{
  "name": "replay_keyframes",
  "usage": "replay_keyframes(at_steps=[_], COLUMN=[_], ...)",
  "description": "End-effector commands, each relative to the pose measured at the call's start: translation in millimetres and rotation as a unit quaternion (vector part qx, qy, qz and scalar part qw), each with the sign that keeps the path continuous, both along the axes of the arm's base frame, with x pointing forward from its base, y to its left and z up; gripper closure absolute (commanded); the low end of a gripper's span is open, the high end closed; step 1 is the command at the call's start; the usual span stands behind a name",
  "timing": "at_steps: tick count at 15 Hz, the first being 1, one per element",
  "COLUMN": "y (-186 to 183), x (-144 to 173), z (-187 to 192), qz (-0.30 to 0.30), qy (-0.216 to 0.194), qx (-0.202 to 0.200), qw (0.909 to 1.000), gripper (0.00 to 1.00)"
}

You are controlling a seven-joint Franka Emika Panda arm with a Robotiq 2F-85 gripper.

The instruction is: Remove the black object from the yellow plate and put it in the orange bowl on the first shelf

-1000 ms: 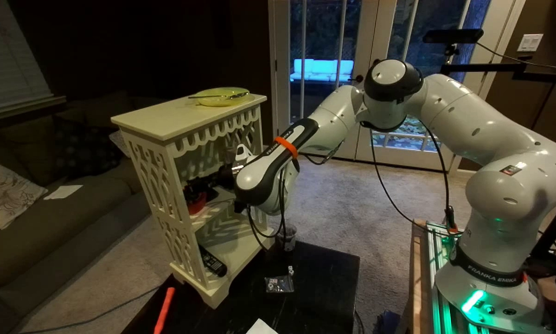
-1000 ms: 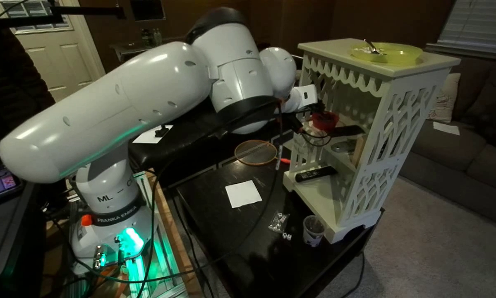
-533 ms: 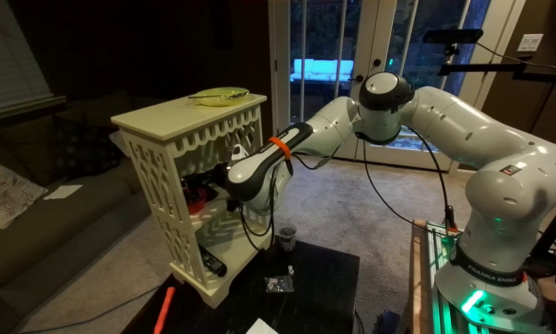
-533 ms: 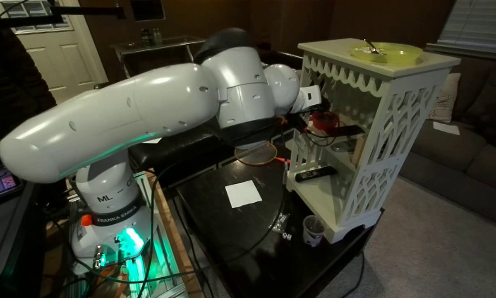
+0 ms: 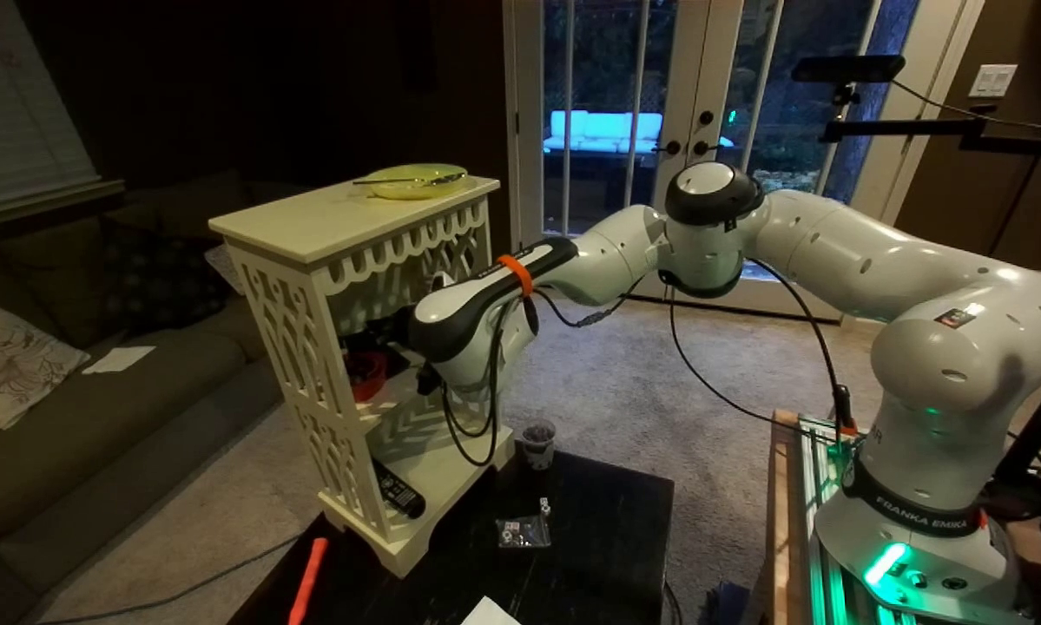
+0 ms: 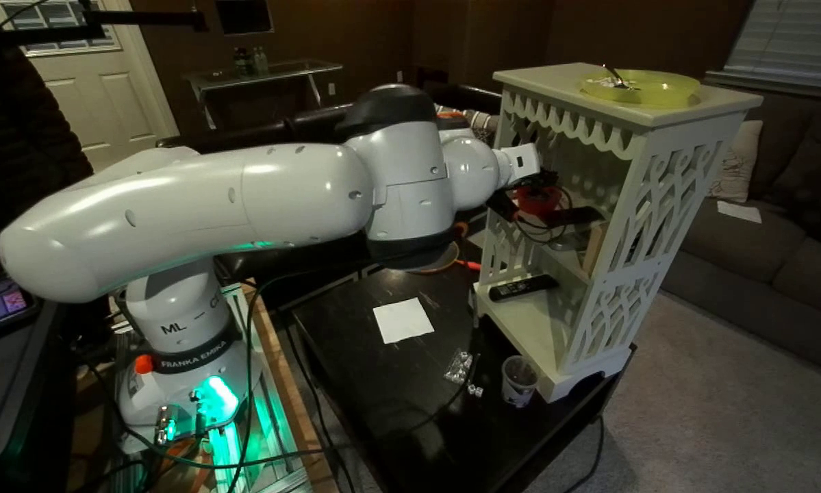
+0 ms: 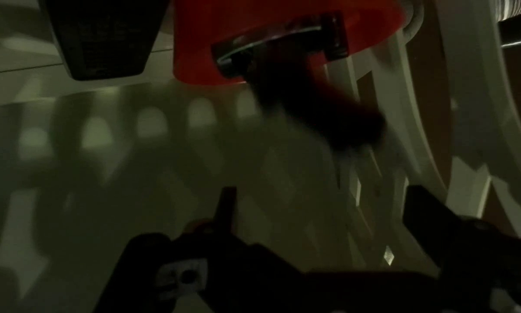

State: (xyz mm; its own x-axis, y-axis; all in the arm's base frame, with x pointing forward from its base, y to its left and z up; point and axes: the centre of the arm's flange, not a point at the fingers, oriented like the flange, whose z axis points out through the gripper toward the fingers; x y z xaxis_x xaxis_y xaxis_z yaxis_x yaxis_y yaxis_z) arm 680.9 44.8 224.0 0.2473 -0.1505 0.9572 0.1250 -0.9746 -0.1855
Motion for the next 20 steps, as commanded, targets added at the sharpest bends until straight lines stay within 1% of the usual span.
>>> replay_keyframes(at_steps=[1,3,5,8,10,11,12,13,14,17,19,20], y=[21.9,24.5,23.2,17.3,11.4,6.1,1.7,-0.9,-2.6,-9.1,-10.5,-16.4], x=[14.5,6.0,-11.6,-46.8,-73.1,-90.3,-106.3,-122.1,-140.6,-180.6,-212.3,-226.9], z=[-3.7,1.9,11.8,26.2,36.5,44.5,50.7,55.9,59.2,64.2,67.0,69.9], qz=[-0.008,-0.004,-0.003,-0.03,-0.039,-0.041,-0.041,-0.023,0.01,0.036,0.028,0.01], qy=[-0.004,-0.001,0.007,0.027,0.008,0.006,0.008,0.017,0.047,0.116,0.169,0.193], qx=[0.006,0.007,0.006,-0.004,-0.006,0.0,0.0,-0.002,-0.01,-0.017,-0.035,-0.048], qw=[0.9999,1.0,1.0,0.9992,0.9992,0.9991,0.9991,0.9996,0.9988,0.9925,0.9846,0.9799], gripper=[0.0,0.0,0.0,0.0,0.0,0.0,0.0,0.0,0.0,0.0,0.0,0.0])
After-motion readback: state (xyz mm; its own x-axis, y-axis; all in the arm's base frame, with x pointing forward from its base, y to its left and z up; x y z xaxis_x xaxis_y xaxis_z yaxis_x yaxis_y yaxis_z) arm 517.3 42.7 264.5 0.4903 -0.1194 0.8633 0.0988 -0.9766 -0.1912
